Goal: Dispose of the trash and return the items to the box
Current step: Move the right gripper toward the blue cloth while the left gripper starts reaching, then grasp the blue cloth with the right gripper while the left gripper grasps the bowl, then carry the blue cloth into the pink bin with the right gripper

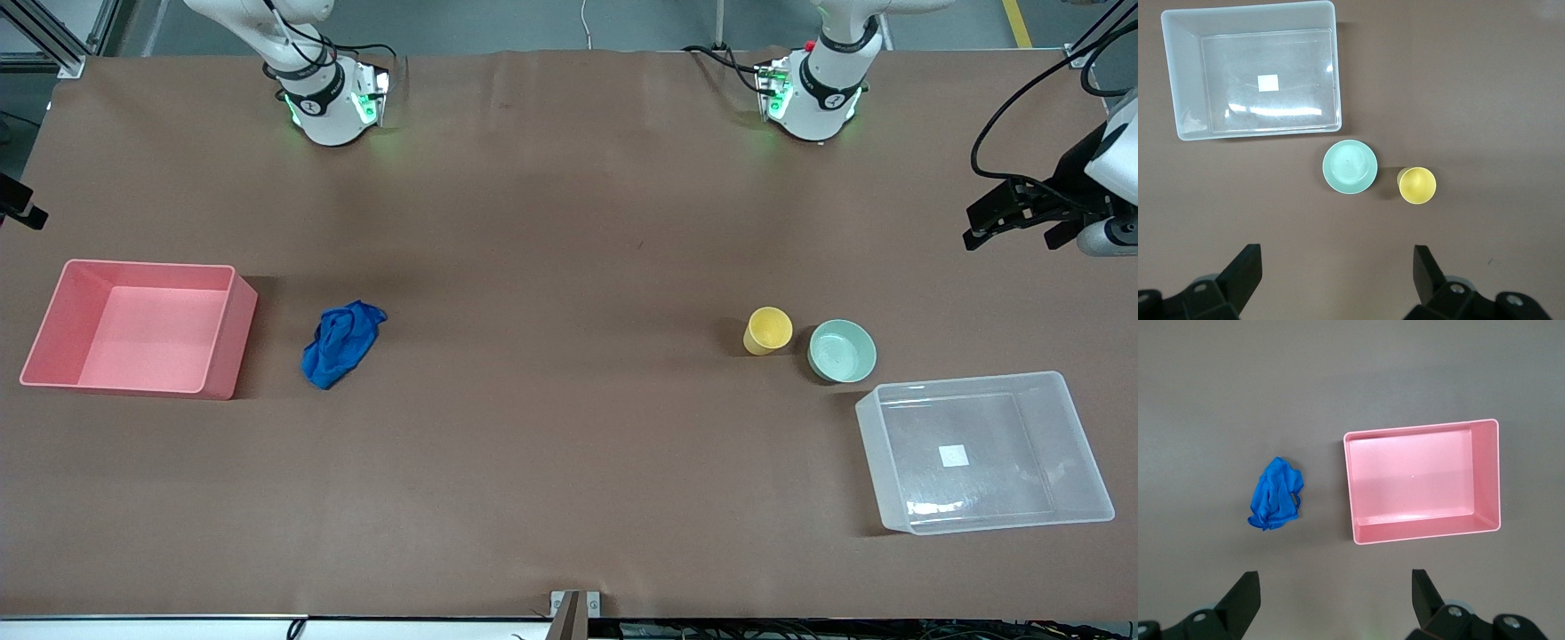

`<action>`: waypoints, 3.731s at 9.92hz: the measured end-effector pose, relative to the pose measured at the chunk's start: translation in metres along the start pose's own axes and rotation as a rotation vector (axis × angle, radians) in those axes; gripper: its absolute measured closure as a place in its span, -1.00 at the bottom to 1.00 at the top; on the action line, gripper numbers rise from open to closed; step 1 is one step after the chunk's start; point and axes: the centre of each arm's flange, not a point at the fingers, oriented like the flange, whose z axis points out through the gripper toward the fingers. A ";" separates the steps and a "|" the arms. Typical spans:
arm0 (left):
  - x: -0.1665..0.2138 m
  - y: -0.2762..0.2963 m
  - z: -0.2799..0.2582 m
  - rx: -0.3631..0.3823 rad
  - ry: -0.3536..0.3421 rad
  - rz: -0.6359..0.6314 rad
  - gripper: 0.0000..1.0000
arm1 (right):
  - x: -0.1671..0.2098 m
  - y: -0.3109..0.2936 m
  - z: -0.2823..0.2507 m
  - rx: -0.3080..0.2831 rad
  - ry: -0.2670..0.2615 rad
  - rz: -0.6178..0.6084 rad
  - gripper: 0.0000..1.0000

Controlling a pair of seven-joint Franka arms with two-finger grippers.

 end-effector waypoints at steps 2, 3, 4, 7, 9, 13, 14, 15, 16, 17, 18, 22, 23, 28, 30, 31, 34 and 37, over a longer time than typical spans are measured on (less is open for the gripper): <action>0.000 0.000 0.000 0.000 0.000 0.000 -1.00 | 0.000 0.000 0.000 0.000 -0.001 0.000 -1.00; 0.000 0.000 0.000 0.000 0.000 0.000 -1.00 | 0.000 0.000 0.000 0.000 -0.001 0.000 -1.00; 0.000 0.000 0.000 0.000 0.000 0.000 -1.00 | 0.000 0.000 0.000 0.000 -0.001 0.000 -1.00; 0.000 0.000 0.000 0.000 0.000 -0.001 -1.00 | 0.004 -0.019 0.015 0.006 -0.023 -0.021 -1.00; 0.001 0.000 0.007 0.000 -0.009 0.000 -1.00 | 0.028 -0.078 0.084 0.006 -0.038 -0.037 -1.00; 0.017 -0.001 0.108 0.000 -0.001 -0.002 -0.96 | 0.046 -0.141 0.300 0.025 -0.002 -0.072 -1.00; 0.018 -0.002 0.147 -0.001 0.016 -0.005 -0.97 | 0.034 -0.147 0.352 0.032 0.007 -0.076 -1.00; 0.015 -0.004 0.187 0.000 0.019 -0.007 -0.96 | 0.023 -0.150 0.397 0.037 0.003 -0.077 -1.00; 0.012 -0.005 0.221 0.000 0.013 -0.009 -0.96 | 0.014 -0.150 0.433 0.038 -0.015 -0.077 -1.00; 0.012 -0.008 0.253 0.001 0.008 -0.014 -0.95 | 0.009 -0.149 0.457 0.037 -0.039 -0.077 -1.00; 0.012 -0.015 0.285 0.001 0.005 -0.025 -0.93 | 0.005 -0.149 0.470 0.035 -0.055 -0.077 -1.00; 0.012 -0.029 0.374 0.003 -0.029 -0.046 -0.93 | -0.003 -0.150 0.483 0.032 -0.082 -0.053 -0.06; 0.011 -0.030 0.386 0.003 -0.034 -0.048 -0.93 | -0.003 -0.151 0.483 0.032 -0.081 -0.034 0.23; 0.007 -0.039 0.431 0.003 -0.045 -0.064 -0.89 | 0.009 -0.166 0.465 0.040 -0.074 0.035 0.74; 0.005 -0.039 0.439 0.003 -0.055 -0.064 -0.71 | 0.032 -0.178 0.408 0.017 -0.156 0.058 0.74; 0.005 -0.039 0.441 0.003 -0.059 -0.064 -0.41 | 0.045 -0.170 0.365 0.006 -0.180 0.062 0.74; 0.005 -0.040 0.441 0.003 -0.058 -0.045 0.52 | 0.057 -0.073 0.261 -0.008 -0.176 -0.078 0.75; 0.011 -0.039 0.397 0.002 -0.047 -0.023 0.91 | 0.049 0.097 0.268 -0.020 -0.137 -0.255 0.78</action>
